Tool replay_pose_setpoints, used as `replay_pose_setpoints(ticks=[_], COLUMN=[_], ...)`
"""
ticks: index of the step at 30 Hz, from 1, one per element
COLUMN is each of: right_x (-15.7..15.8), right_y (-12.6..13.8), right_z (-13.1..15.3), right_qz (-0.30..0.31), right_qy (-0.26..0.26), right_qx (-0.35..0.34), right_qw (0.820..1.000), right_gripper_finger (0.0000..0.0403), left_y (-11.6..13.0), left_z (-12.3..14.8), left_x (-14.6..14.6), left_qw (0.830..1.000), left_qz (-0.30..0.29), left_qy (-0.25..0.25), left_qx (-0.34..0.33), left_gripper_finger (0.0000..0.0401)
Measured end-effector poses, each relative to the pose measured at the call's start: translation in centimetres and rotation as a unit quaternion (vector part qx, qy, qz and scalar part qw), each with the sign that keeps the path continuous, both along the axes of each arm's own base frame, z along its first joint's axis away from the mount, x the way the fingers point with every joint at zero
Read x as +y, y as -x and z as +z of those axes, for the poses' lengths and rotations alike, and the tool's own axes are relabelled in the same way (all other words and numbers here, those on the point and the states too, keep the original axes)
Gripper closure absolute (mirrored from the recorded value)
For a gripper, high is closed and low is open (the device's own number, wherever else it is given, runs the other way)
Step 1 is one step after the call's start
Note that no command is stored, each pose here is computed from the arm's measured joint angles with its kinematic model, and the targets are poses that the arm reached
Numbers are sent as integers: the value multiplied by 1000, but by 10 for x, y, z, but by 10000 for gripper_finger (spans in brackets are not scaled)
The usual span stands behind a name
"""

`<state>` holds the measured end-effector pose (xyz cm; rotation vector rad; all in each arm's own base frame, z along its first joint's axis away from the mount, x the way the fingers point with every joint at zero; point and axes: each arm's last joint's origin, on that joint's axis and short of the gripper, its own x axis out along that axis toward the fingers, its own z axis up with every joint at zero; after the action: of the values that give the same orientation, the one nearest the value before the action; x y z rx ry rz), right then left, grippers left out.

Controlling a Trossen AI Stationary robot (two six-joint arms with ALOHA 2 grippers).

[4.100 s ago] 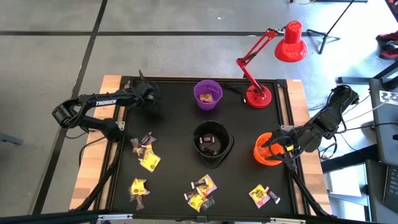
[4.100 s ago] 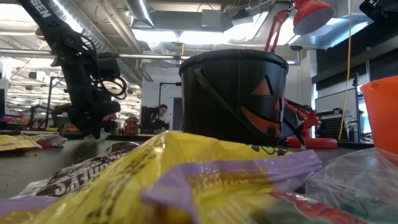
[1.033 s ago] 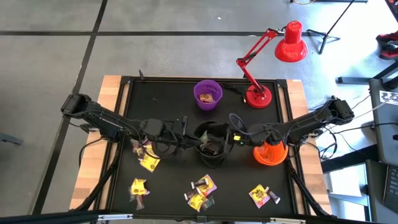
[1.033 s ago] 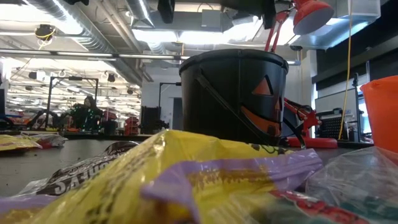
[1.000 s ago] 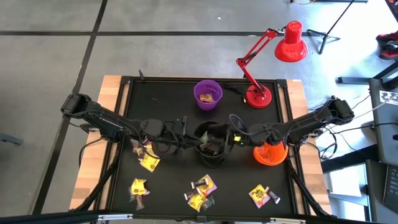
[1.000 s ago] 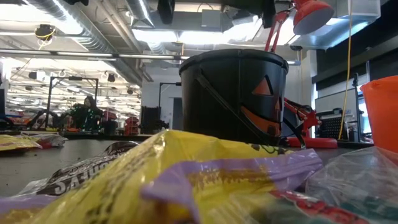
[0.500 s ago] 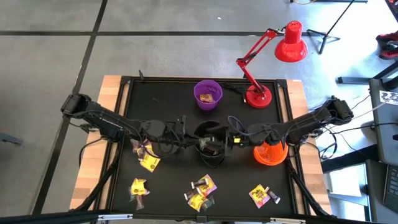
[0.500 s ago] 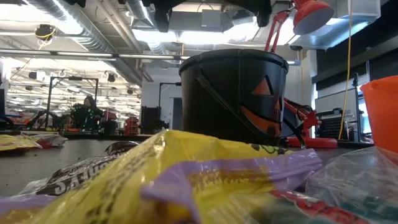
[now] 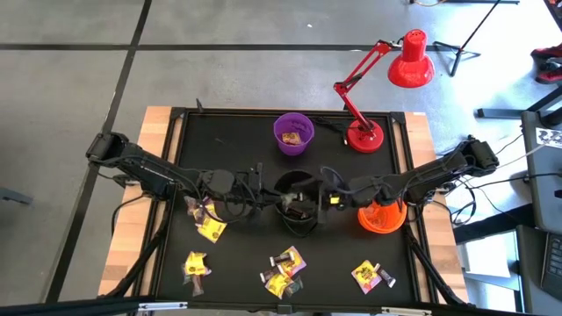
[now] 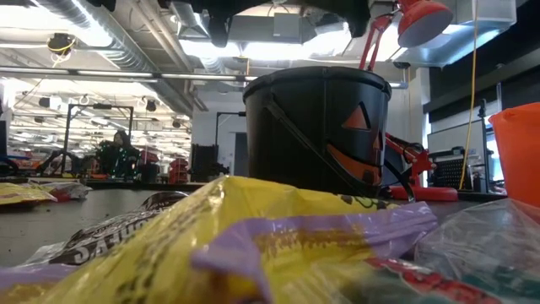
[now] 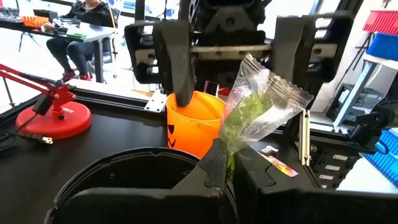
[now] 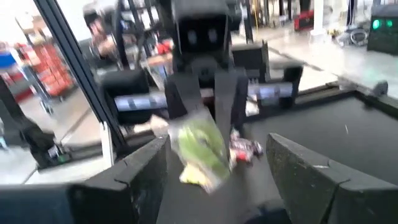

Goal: Sort candy
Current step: Put the green gummy into the orange bucket

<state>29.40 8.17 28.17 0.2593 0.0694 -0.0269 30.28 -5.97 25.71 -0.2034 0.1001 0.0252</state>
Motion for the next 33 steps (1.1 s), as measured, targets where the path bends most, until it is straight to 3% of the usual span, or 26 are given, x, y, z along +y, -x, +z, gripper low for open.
replay_pose_setpoints(ticks=[22,27,33], right_x=[-5,-6,-5], right_y=[-23,-23,-23], right_z=[-16,-16,-16], right_qz=[-34,-37,-35], right_qy=[4,14,17], right_qx=[-38,-40,-40], right_qw=[999,998,998], right_gripper_finger=[145,187,274], left_y=[0,0,0], left_z=[1,0,-1], left_x=[0,0,0], left_qw=[1000,1000,1000], left_qz=[-3,-4,-5], left_qy=[6,5,4], left_qx=[-7,-3,2], left_gripper_finger=[401,401,401])
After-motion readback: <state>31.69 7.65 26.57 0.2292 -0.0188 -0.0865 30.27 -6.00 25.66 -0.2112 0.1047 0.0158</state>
